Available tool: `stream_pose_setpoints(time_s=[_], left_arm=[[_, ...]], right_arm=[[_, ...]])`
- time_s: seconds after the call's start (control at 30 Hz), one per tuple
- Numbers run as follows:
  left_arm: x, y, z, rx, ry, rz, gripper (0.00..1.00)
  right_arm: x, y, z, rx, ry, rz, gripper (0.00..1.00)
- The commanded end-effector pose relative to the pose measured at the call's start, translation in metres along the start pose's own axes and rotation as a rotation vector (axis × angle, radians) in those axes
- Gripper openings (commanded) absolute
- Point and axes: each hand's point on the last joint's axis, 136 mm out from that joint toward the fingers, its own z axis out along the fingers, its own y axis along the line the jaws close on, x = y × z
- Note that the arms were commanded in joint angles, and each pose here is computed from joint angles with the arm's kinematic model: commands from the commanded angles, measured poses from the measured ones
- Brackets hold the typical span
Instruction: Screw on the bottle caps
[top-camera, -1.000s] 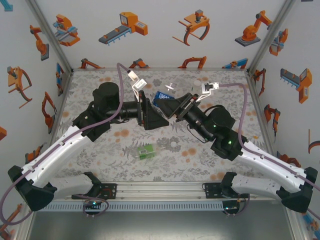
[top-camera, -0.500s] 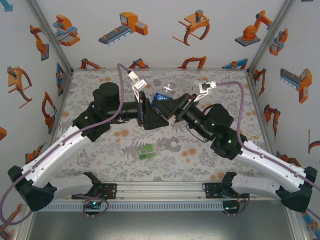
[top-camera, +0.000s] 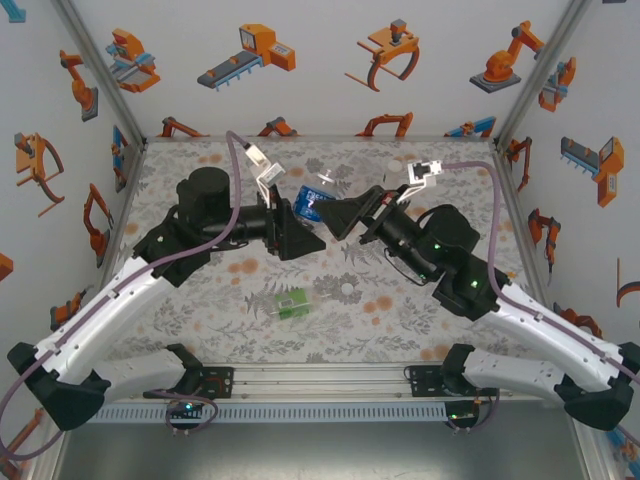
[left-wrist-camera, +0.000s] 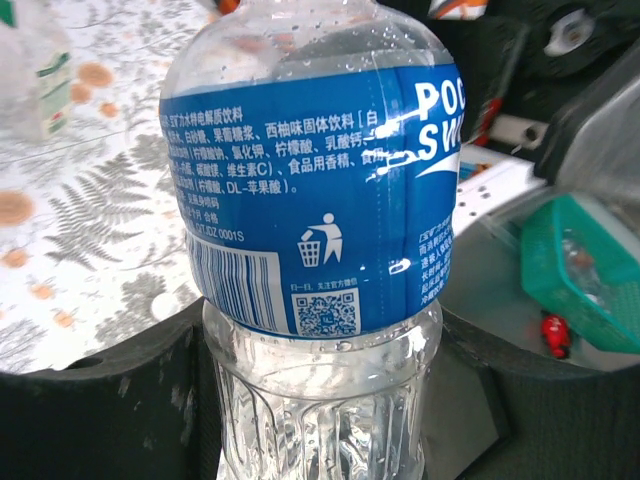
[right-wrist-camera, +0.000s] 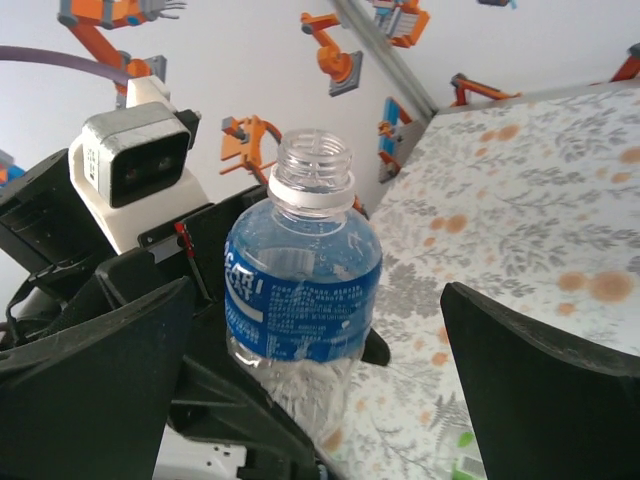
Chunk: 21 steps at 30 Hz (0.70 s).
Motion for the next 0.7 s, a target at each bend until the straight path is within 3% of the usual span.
stream_pose_setpoints(time_s=[0.0, 0.13, 0.23, 0.27, 0.5, 0.67], left_arm=[[0.01, 0.023, -0.008, -0.105, 0.028, 0.052, 0.28], [0.017, 0.045, -0.017, -0.18, 0.049, 0.05, 0.19], [0.025, 0.07, -0.028, -0.277, 0.078, 0.018, 0.01], [0.027, 0.077, -0.031, -0.3, 0.088, 0.014, 0.0], [0.045, 0.099, -0.048, -0.368, 0.171, 0.086, 0.0], [0.061, 0.102, -0.048, -0.323, 0.198, 0.225, 0.0]], right_arm=[[-0.016, -0.005, -0.013, 0.045, -0.007, -0.098, 0.99], [-0.008, -0.031, -0.02, 0.108, 0.042, -0.129, 0.99], [0.006, -0.054, -0.027, 0.174, 0.099, -0.148, 0.96], [0.011, -0.063, -0.028, 0.202, 0.122, -0.154, 0.94], [0.069, -0.135, -0.046, 0.463, 0.361, -0.18, 0.87], [0.108, -0.172, -0.059, 0.578, 0.508, -0.202, 0.84]])
